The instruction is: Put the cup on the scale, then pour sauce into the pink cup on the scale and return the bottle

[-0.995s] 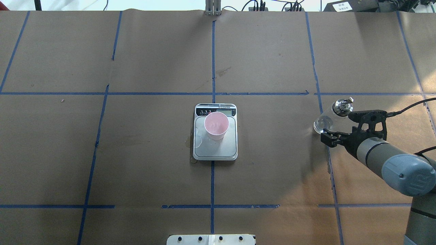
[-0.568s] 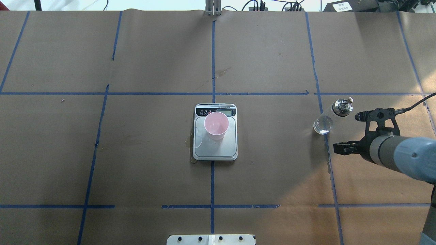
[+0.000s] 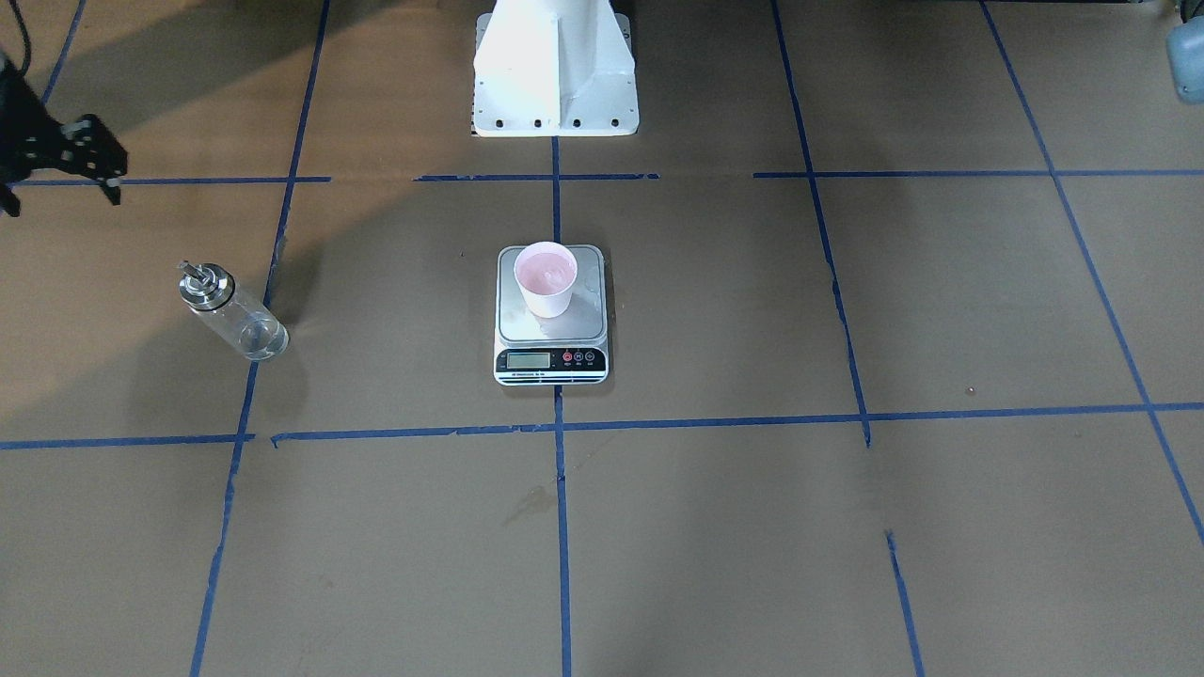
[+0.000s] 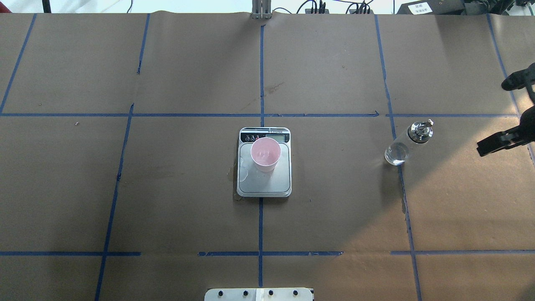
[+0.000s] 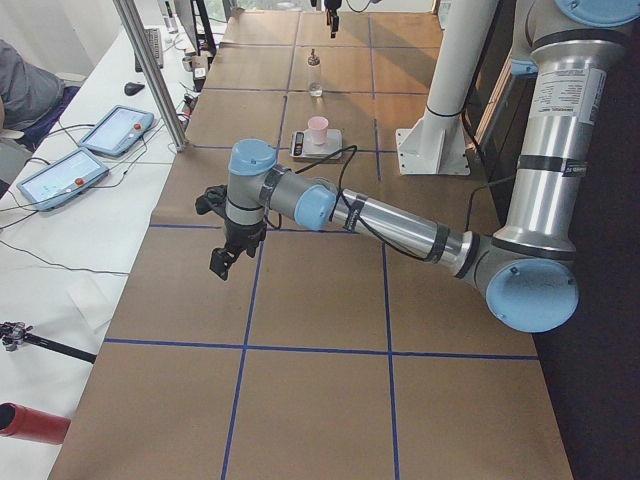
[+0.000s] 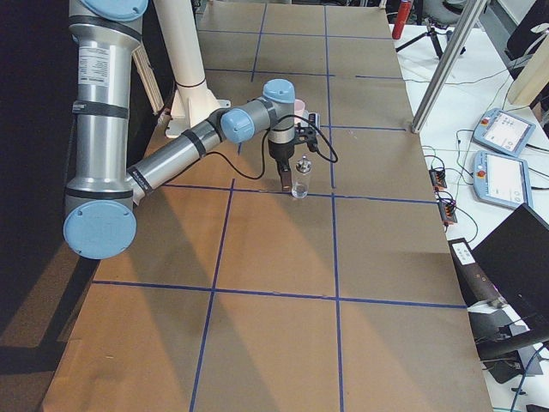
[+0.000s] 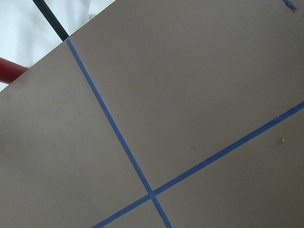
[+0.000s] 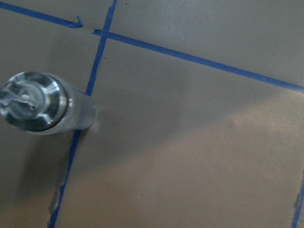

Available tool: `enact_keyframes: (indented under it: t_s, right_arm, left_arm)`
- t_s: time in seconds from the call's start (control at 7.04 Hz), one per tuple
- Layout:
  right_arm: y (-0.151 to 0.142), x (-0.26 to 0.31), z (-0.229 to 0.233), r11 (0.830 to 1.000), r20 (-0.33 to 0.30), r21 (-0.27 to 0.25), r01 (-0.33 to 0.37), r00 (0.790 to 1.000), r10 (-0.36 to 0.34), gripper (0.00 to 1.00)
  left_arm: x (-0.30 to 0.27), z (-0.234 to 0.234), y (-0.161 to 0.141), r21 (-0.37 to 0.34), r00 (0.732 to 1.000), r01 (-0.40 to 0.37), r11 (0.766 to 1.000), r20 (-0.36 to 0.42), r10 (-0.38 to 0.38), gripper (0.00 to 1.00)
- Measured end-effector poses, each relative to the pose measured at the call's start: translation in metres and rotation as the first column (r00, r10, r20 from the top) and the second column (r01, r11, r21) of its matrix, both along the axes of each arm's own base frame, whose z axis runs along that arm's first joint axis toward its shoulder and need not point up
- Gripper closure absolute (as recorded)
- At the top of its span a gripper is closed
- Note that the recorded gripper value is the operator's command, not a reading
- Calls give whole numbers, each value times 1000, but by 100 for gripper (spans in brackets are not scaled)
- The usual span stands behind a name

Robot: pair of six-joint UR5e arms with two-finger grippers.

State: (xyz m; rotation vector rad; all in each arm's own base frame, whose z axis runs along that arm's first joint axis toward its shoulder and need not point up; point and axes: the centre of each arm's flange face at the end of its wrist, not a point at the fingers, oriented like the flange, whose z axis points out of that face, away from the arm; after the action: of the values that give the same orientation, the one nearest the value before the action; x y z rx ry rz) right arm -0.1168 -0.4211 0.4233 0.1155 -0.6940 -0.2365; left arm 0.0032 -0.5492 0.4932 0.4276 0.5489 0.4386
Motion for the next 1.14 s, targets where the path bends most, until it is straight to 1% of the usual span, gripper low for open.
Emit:
enact_keyframes:
  t_s: [0.14,0.28,0.43,0.57,0.71,0.85,1.14]
  right_arm:
    - [-25,53,38,999,46,9,45,998,-45,0]
    - [-39,95,79,997,60,23,73,995,-74,0]
    - [-42,123,113,997,62,14,80,995,-81,0]
    - [-43,139,137,998,55,-13,68,996,-67,0]
    - [-47,145,153,998,41,-41,53,998,-51,0]
    - [-51,146,164,997,38,-62,40,999,-37,0]
    - [-55,146,178,994,45,-105,16,999,-11,0]
  left_arm:
    - [0,2,0,-6,1000,-1,1000,0,1,0]
    - [0,7,2,-15,1000,-4,1000,2,4,0]
    - [-3,18,8,-31,1000,-6,999,2,6,0]
    - [-12,34,19,-55,1000,4,998,-4,-5,0]
    - [-29,54,27,-86,999,32,996,-17,-34,0]
    - [-45,76,31,-129,997,61,990,-31,-65,0]
    - [-64,119,37,-225,991,79,971,-84,-100,0]
